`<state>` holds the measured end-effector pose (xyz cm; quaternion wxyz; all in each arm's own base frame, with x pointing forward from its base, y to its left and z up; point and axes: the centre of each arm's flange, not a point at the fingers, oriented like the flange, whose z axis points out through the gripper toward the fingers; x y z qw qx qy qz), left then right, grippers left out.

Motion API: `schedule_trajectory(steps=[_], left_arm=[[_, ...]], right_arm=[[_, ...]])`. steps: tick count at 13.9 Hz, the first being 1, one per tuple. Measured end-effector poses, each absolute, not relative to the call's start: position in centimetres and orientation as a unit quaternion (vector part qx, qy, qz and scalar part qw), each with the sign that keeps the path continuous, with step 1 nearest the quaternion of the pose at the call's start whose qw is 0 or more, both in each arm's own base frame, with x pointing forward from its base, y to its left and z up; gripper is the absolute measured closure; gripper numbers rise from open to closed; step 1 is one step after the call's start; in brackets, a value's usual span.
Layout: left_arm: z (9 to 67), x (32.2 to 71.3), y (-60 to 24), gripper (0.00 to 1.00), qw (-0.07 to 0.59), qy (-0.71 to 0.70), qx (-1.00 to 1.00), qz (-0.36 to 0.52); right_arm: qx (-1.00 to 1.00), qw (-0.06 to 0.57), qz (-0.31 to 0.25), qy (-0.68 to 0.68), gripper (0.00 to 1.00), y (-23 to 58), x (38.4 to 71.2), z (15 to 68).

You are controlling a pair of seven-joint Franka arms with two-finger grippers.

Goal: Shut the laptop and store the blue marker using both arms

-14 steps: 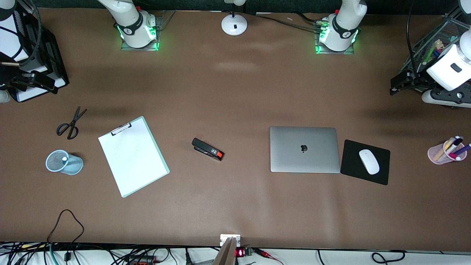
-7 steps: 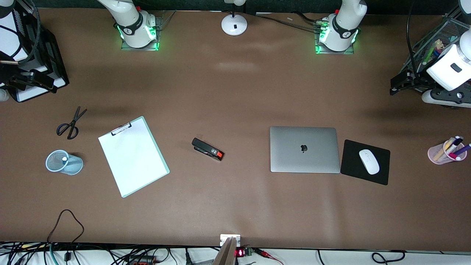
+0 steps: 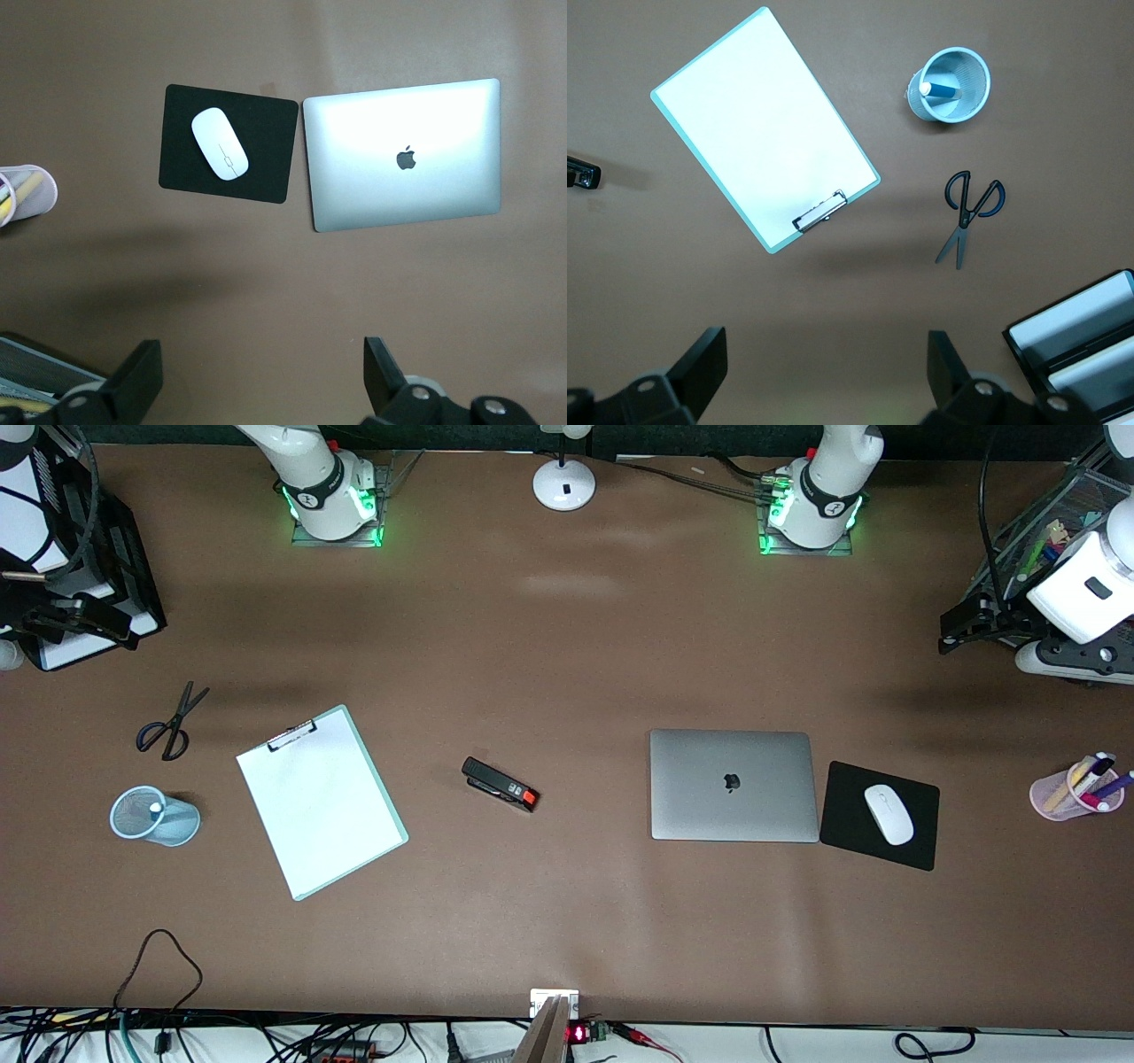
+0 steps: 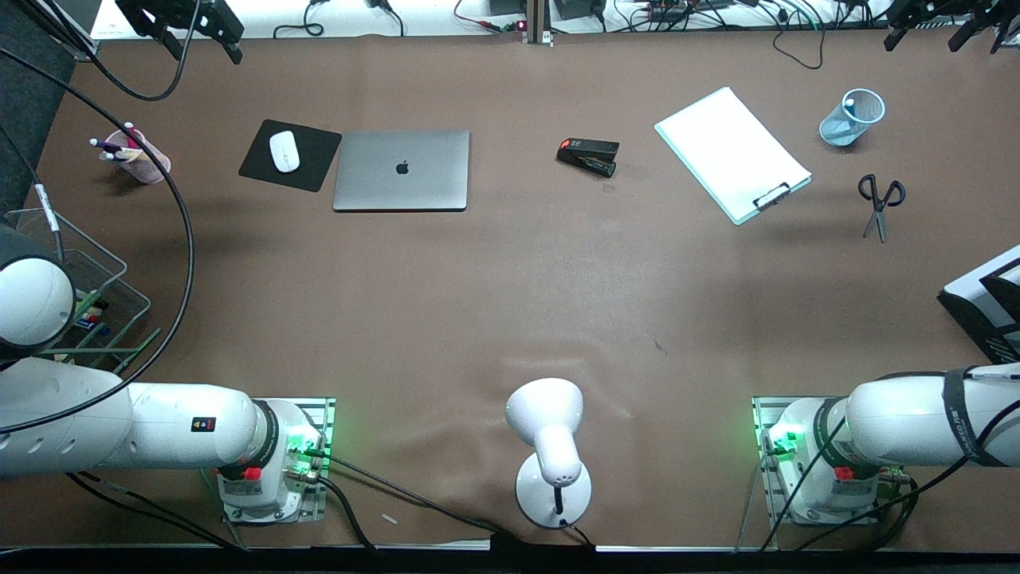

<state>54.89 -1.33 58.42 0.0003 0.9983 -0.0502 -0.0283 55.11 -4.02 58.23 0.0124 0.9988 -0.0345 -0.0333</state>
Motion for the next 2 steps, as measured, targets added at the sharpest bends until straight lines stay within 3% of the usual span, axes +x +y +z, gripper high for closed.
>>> schedule_trajectory(steps=[2], left_arm=[[58.41, 54.89, -1.33, 0.0, 0.0, -0.05, 0.998, -0.028]], right_arm=[[0.999, 0.013, -0.036, -0.03, 0.0, -3.56, 55.35, 57.82]])
